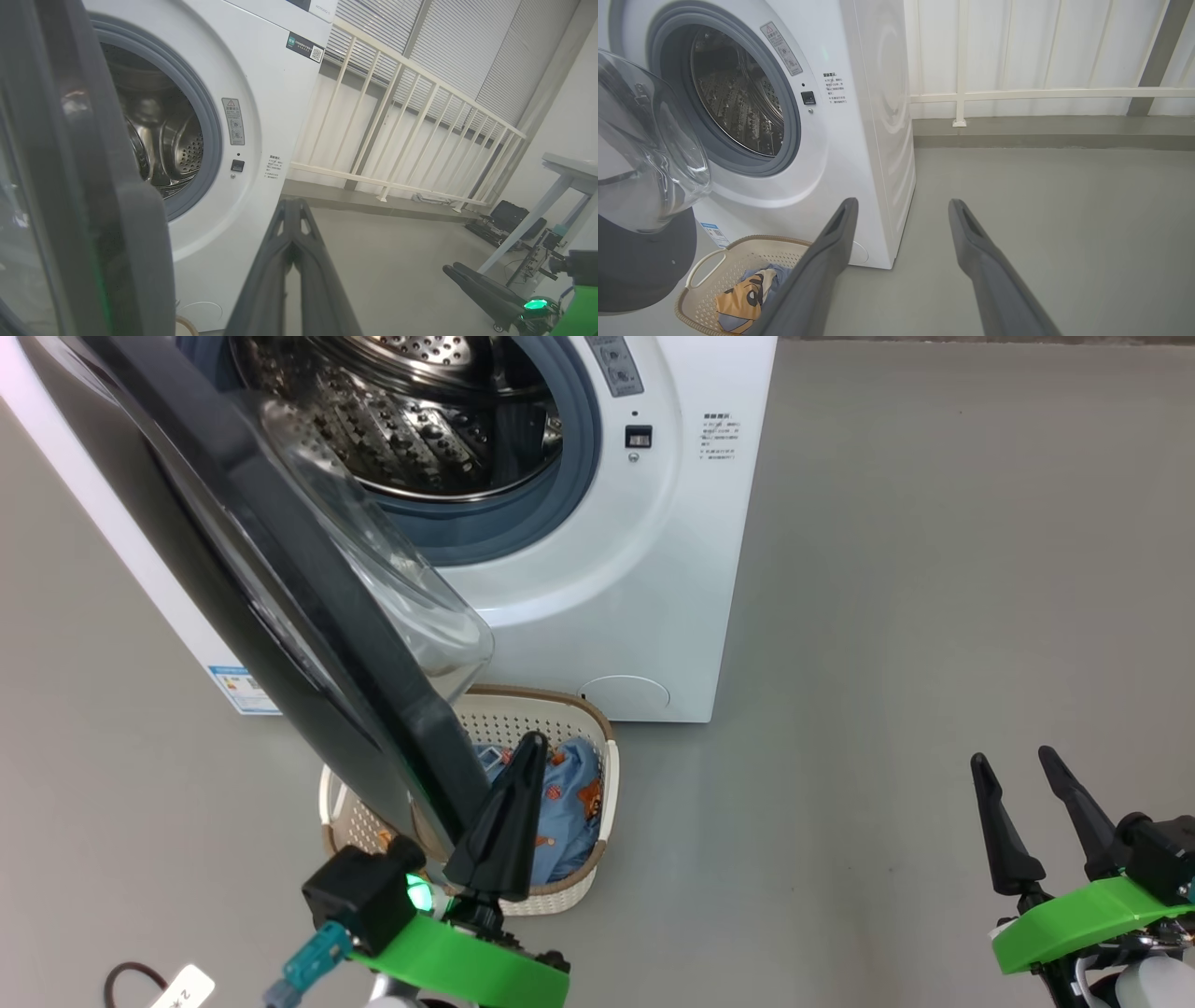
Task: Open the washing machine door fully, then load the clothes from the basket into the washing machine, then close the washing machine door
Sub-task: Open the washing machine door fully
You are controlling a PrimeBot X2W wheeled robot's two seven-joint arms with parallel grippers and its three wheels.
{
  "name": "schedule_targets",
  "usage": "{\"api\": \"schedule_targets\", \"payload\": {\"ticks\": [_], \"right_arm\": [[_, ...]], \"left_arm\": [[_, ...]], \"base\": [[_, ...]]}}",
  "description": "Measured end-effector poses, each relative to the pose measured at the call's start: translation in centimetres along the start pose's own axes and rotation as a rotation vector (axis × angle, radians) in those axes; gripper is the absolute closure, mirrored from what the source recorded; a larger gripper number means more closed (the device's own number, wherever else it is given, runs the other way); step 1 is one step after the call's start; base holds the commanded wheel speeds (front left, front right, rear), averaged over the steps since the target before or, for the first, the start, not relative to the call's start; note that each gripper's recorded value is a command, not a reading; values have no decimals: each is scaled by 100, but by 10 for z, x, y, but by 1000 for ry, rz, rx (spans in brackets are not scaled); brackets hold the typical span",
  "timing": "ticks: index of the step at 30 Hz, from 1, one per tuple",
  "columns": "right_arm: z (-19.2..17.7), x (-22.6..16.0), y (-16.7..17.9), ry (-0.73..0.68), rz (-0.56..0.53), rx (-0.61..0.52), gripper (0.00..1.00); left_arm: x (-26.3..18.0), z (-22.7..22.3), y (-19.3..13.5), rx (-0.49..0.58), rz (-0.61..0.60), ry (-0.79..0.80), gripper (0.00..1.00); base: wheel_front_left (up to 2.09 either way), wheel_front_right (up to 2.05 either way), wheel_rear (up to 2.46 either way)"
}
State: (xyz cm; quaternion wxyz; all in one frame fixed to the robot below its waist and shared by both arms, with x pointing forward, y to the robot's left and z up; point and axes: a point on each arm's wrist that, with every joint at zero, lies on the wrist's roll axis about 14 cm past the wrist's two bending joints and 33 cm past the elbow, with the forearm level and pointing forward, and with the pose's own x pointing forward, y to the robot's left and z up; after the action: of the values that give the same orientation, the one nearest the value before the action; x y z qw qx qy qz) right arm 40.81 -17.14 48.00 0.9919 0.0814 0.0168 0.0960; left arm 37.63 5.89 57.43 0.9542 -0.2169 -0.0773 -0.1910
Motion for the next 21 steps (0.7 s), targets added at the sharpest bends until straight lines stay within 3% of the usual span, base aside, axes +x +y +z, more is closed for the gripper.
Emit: {"api": "schedule_targets", "payload": {"ticks": [21], "right_arm": [[-2, 4, -1, 5, 6, -29, 0]], "left_arm": [[5, -43, 49, -58, 146, 109, 100]], "base": [[0, 0, 0]]}}
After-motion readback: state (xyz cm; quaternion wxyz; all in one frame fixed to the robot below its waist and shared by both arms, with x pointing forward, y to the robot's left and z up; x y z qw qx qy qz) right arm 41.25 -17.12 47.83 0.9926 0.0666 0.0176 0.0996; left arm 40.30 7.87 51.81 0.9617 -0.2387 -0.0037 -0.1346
